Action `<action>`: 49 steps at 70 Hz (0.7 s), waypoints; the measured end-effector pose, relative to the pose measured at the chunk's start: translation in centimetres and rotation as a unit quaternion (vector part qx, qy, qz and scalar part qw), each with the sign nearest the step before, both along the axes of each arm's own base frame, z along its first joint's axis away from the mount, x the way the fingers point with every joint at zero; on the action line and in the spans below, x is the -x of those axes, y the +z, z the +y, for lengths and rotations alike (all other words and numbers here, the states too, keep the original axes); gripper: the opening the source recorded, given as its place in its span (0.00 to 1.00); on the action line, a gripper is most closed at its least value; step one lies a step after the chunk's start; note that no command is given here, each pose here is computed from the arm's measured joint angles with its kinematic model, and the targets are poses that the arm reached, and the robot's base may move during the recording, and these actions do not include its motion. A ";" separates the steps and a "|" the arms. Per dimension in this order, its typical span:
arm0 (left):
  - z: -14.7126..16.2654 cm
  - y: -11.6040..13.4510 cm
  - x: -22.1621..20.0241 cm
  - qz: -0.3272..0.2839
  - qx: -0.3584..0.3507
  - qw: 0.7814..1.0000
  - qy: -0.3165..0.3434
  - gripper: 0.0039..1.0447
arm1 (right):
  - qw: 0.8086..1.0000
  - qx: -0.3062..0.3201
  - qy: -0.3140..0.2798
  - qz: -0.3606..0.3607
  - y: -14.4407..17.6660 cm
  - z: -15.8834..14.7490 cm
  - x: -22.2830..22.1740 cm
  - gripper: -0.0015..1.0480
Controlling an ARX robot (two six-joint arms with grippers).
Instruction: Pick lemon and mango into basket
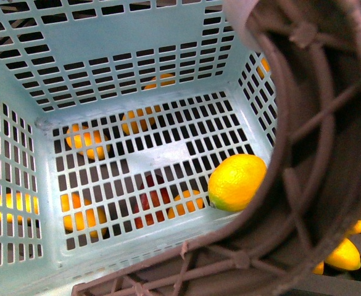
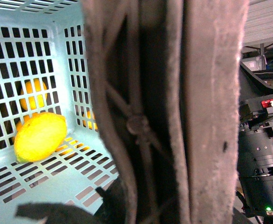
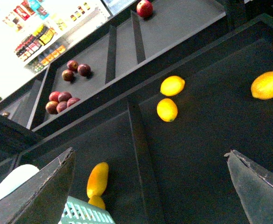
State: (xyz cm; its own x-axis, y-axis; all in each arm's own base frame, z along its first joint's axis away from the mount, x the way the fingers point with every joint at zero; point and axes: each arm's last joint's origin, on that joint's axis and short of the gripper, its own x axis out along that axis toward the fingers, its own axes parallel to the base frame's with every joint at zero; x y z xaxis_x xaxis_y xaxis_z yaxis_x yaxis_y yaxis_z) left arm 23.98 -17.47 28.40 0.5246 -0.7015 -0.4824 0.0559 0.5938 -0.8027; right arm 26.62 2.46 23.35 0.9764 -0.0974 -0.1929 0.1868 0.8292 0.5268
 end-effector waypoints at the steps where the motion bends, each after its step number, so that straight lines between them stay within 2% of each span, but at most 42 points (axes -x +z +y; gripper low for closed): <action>1: 0.0 0.0 0.0 0.000 0.000 1.000 0.000 0.13 | 1.000 0.000 0.000 0.000 0.0 0.0 0.0 0.92; 49: 0.0 0.0 0.0 0.000 0.000 1.000 0.000 0.13 | 1.000 0.000 0.000 0.000 0.0 0.0 0.0 0.92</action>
State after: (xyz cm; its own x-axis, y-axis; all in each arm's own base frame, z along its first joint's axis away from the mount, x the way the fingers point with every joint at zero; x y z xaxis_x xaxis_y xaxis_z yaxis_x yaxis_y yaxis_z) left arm 23.98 -17.47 28.40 0.5243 -0.7017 -0.4823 0.0563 0.5938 -0.8027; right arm 26.62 2.46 23.34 0.9763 -0.0974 -0.1933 0.1870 0.8292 0.5267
